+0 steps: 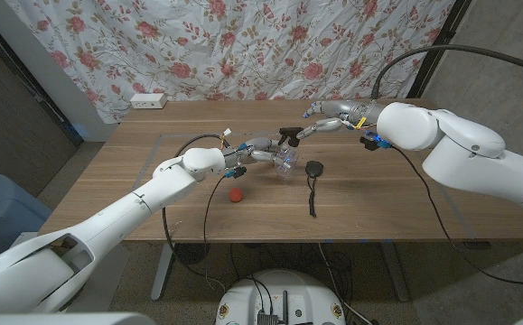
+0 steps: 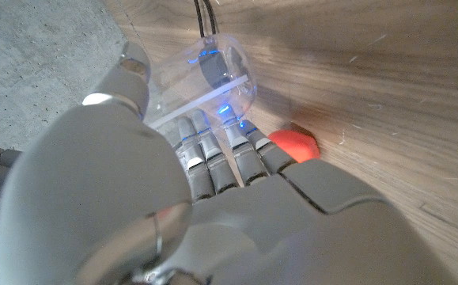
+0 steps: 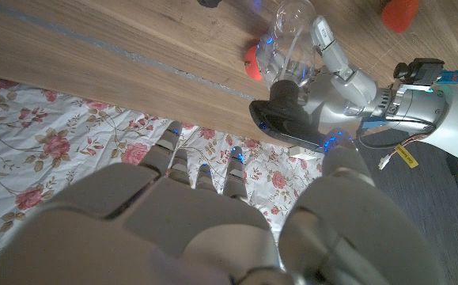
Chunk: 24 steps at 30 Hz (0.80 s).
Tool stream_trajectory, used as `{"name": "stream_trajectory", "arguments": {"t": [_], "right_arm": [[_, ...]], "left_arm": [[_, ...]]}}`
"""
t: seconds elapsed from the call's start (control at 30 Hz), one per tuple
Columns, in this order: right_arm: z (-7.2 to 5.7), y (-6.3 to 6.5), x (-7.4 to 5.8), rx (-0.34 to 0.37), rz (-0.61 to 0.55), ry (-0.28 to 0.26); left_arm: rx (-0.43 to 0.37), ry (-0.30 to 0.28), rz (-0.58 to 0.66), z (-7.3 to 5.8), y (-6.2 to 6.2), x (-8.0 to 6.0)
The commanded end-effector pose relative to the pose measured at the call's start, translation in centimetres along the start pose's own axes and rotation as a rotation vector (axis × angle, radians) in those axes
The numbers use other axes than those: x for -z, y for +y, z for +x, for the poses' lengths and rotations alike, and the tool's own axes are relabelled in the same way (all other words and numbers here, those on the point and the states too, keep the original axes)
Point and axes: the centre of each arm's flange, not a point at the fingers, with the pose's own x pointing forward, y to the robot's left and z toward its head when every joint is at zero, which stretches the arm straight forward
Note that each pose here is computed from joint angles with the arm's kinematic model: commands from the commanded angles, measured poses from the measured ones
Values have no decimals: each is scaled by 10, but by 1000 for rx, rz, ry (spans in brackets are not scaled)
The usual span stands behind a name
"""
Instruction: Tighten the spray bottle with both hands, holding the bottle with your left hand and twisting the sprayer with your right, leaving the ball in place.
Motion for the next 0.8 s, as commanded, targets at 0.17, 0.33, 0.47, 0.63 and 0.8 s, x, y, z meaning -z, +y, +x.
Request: {"name": "stream_trajectory", "arguments": {"t": [0.17,0.33,0.47,0.63,0.8], "right_arm": [[15,4,-4,-12,-41,31],[18,5,-8,-20,-53,60],[19,6,-10,-20,-65,67],[20,7,-13,-12,-65,63],[20,10,-16,14,-60,61]], "left_arm": [[-8,3,19,1,-3,-3],[6,2,27,3,-3,-3],[12,2,33,3,-1,-4],[12,0,36,3,0,-4],[17,4,48,4,2,-5]]}}
